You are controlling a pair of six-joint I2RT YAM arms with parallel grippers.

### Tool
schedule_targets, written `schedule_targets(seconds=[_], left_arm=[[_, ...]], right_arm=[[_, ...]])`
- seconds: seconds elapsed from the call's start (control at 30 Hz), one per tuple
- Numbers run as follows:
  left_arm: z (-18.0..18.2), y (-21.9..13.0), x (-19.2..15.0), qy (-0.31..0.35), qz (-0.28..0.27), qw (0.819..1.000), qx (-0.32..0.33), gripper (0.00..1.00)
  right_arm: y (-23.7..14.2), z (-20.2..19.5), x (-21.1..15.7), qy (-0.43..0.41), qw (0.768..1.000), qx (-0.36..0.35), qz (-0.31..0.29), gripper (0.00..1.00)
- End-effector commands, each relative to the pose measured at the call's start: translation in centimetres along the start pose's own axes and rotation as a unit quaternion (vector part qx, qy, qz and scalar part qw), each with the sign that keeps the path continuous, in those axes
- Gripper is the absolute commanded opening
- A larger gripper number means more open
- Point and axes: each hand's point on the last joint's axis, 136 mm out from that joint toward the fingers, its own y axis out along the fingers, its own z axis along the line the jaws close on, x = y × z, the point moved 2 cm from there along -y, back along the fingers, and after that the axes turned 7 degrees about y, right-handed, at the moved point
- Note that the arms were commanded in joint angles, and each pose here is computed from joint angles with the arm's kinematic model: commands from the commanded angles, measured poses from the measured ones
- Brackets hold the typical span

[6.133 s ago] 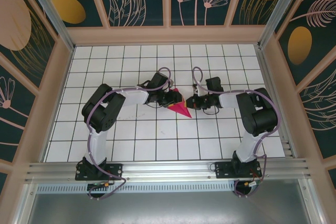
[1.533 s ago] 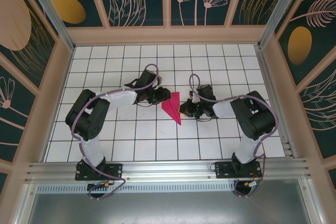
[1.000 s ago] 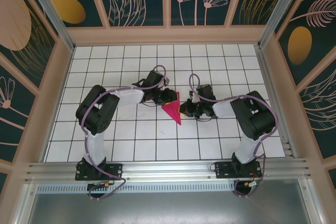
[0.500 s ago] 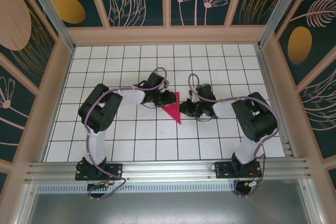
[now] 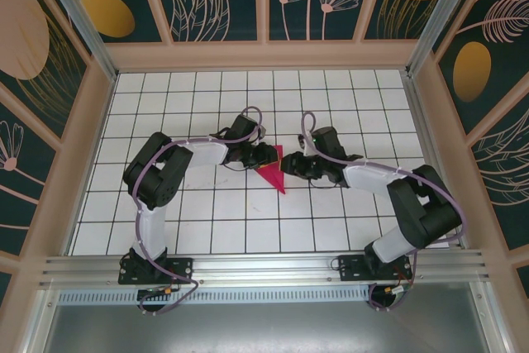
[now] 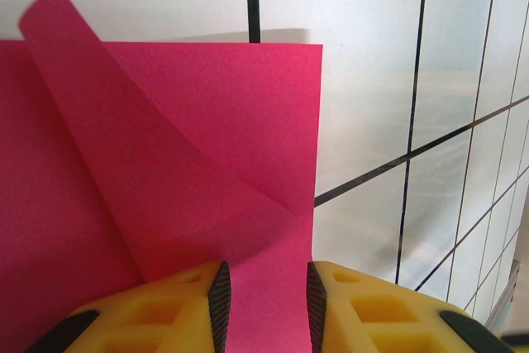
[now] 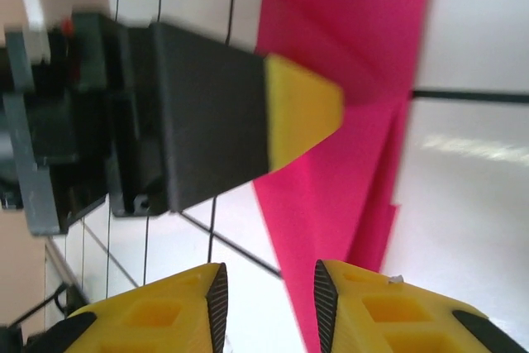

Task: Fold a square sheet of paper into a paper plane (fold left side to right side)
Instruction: Fourth fold the wing at the center of the table.

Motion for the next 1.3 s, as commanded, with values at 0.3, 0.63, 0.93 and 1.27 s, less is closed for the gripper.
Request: schedule_targets(seconds=[0.3,0.63,0.93,1.27], left_arm=[[3.4,0.9,-1.8,-0.017,0.018,0.998,0.055,0.34],[3.5,1.0,-1.7,-0.018,0.017,0.998,0.058,0.34],[3.5,1.1,-1.7,-0.018,0.020,0.998,0.059,0.34],[3.5,1.2,-1.5,-0.018,0.019,0.998,0.063,0.34]], right_arm=[[3.3,-0.7,-3.0,0.013,0.997,-0.012,0.071,0.33],[3.4,-2.4,-4.7,0.026,0.995,-0.040,0.089,0.32],[3.2,-3.8,-4.6,0.028,0.993,-0.083,0.083,0.32],[3.3,-3.8,-5.8,0.022,0.991,-0.082,0.103,0.31]])
